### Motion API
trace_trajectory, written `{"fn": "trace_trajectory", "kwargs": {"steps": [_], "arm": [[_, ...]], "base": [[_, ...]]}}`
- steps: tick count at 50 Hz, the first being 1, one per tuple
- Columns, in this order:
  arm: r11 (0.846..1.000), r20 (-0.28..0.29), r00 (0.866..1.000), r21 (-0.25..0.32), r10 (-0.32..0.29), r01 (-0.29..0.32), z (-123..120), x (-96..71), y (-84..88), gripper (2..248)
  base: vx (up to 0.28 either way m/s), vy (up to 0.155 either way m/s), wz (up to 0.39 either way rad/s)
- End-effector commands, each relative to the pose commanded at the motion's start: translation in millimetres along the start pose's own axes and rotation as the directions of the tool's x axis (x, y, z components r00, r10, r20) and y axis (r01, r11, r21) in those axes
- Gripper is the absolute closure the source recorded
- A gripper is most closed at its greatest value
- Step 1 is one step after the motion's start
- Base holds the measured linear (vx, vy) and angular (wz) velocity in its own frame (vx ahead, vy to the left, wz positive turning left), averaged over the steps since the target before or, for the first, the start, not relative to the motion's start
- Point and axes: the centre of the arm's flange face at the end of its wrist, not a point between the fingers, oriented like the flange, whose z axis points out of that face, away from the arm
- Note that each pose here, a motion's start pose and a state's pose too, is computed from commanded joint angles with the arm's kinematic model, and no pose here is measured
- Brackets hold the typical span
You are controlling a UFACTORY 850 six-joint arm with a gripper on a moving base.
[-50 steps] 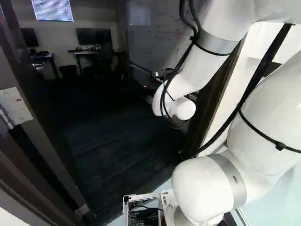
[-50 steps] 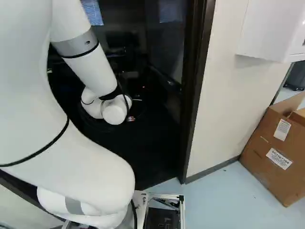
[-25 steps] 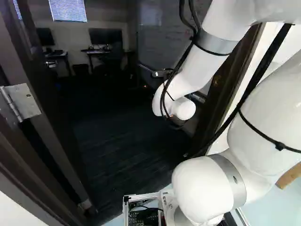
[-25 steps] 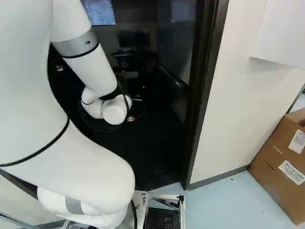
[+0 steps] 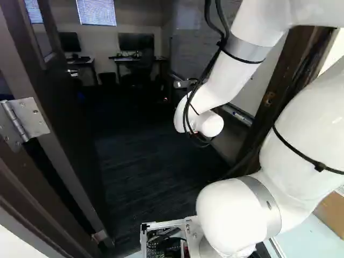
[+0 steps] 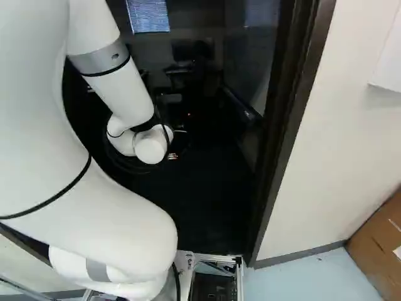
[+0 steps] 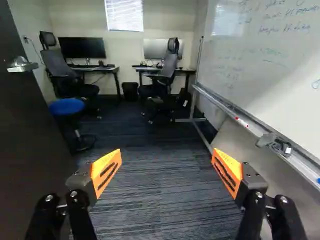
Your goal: Open the door and move inside
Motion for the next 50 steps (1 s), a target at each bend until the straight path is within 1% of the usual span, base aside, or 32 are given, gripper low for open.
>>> {"fn": "trace_trajectory", "kwargs": {"steps": [50], "arm": [[1.0, 0.0, 1.0, 0.0, 0.0, 0.0, 0.0, 0.0, 0.0, 3]], "base": [[0.143, 0.044, 0.208]]}}
